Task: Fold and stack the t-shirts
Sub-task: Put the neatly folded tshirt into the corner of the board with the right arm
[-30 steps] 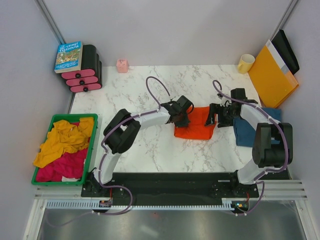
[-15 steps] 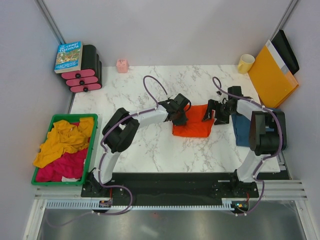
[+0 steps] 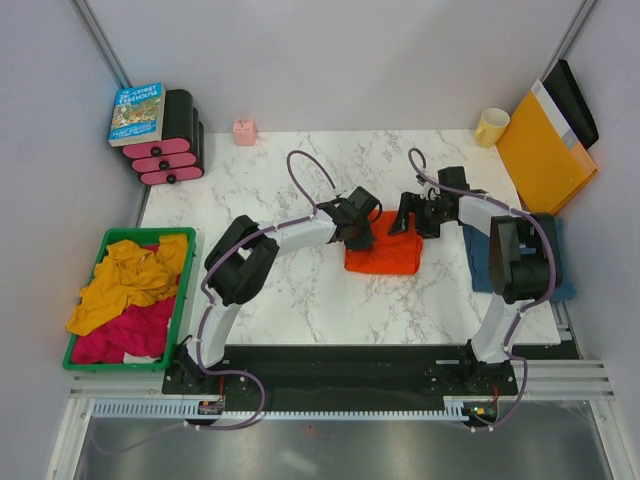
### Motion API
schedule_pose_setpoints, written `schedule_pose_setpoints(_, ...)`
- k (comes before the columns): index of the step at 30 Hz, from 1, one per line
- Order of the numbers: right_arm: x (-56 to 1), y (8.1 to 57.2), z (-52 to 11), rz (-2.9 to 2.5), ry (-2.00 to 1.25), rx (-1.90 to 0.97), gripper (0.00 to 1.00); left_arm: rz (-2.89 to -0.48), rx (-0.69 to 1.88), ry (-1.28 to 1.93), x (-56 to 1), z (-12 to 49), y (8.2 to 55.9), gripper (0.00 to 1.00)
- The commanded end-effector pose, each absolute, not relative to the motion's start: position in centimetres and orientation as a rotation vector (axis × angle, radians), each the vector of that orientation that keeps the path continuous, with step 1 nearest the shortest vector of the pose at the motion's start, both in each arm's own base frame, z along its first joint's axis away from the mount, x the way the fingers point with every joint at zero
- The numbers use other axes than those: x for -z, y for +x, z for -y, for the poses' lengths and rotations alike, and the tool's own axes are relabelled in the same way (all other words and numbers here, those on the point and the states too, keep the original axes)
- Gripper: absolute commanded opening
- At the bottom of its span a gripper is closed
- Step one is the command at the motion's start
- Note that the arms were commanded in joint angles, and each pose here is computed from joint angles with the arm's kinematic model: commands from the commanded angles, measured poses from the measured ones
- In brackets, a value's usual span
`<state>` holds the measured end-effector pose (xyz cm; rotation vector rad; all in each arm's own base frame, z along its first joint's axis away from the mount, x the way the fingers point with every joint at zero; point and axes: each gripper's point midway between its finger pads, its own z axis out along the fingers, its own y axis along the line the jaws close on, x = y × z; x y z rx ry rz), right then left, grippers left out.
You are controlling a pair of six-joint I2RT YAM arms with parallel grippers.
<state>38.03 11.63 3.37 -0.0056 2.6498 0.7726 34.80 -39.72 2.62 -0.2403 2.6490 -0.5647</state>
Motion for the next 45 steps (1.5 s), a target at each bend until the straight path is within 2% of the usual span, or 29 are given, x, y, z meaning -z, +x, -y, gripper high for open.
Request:
schedule_pose_setpoints(1, 1.8, 32.7, -11.6, -2.868, 0.016, -0.748, 0.83, -2.704, 0.402, -0.210, -0.8, 36.6, 34.5, 0.04)
schedule_pose_setpoints(3, 2.0, 32.1, -11.2, -2.882, 0.004, -0.725, 0.80, -2.704, 0.402, -0.212, -0.8, 36.6, 34.6, 0.04)
schedule_pose_setpoints(6, 2.0, 31.7, -11.0, -2.884, -0.007, -0.703, 0.65, -2.705, 0.404, -0.214, -0.7, 36.7, 34.6, 0.04)
schedule_pose_setpoints(7, 2.0, 31.8, -10.9, -2.879, -0.008, -0.700, 0.54, -2.706, 0.402, -0.214, -0.7, 36.7, 34.6, 0.04)
schedule_pose_setpoints(9, 1.7, 31.9, -11.0, -2.861, -0.008, -0.699, 0.39, -2.705, 0.404, -0.216, -0.7, 36.7, 34.6, 0.03)
schedule_pose_setpoints(10, 1.6, 32.1, -10.9, -2.850, -0.003, -0.691, 0.23, -2.709, 0.402, -0.218, -0.6, 36.6, 34.5, 0.03)
schedule_pose_setpoints(13, 1.0, 32.8, -10.4, -2.804, -0.003, -0.632, 0.03, -2.704, 0.397, -0.217, -0.7, 36.5, 34.5, 0.03)
schedule_pose_setpoints(14, 0.9, 32.9, -10.2, -2.794, -0.005, -0.614, 0.00, -2.700, 0.396, -0.214, -0.9, 36.4, 34.5, 0.03)
schedule_pose_setpoints(18, 0.0, 33.9, -9.2, -2.769, -0.038, -0.523, 0.00, -2.693, 0.388, -0.198, -1.4, 36.1, 34.3, 0.07)
schedule_pose_setpoints(19, -0.4, 34.2, -9.0, -2.755, -0.070, -0.506, 0.00, -2.688, 0.391, -0.186, -1.7, 36.1, 34.3, 0.15)
schedule_pose_setpoints(22, -2.3, 35.5, -7.6, -2.717, -0.102, -0.385, 0.00, -2.654, 0.394, -0.159, -3.1, 36.0, 34.1, 0.30)
schedule_pose_setpoints(23, -3.2, 36.1, -7.2, -2.693, -0.123, -0.347, 0.00, -2.643, 0.392, -0.153, -3.6, 35.9, 34.0, 0.39)
schedule_pose_setpoints(26, -5.8, 37.0, -6.3, -2.625, -0.161, -0.264, 0.00, -2.604, 0.399, -0.120, -5.5, 35.9, 33.2, 0.47)
schedule_pose_setpoints(34, -11.3, 38.0, -3.8, -2.517, -0.254, -0.069, 0.00, -2.550, 0.456, -0.124, -9.5, 34.4, 29.9, 0.49)
schedule_pose_setpoints(45, -17.8, 36.2, 0.1, -2.392, -0.254, 0.178, 0.00, -2.559, 0.424, -0.043, -9.0, 33.1, 23.8, 0.47)
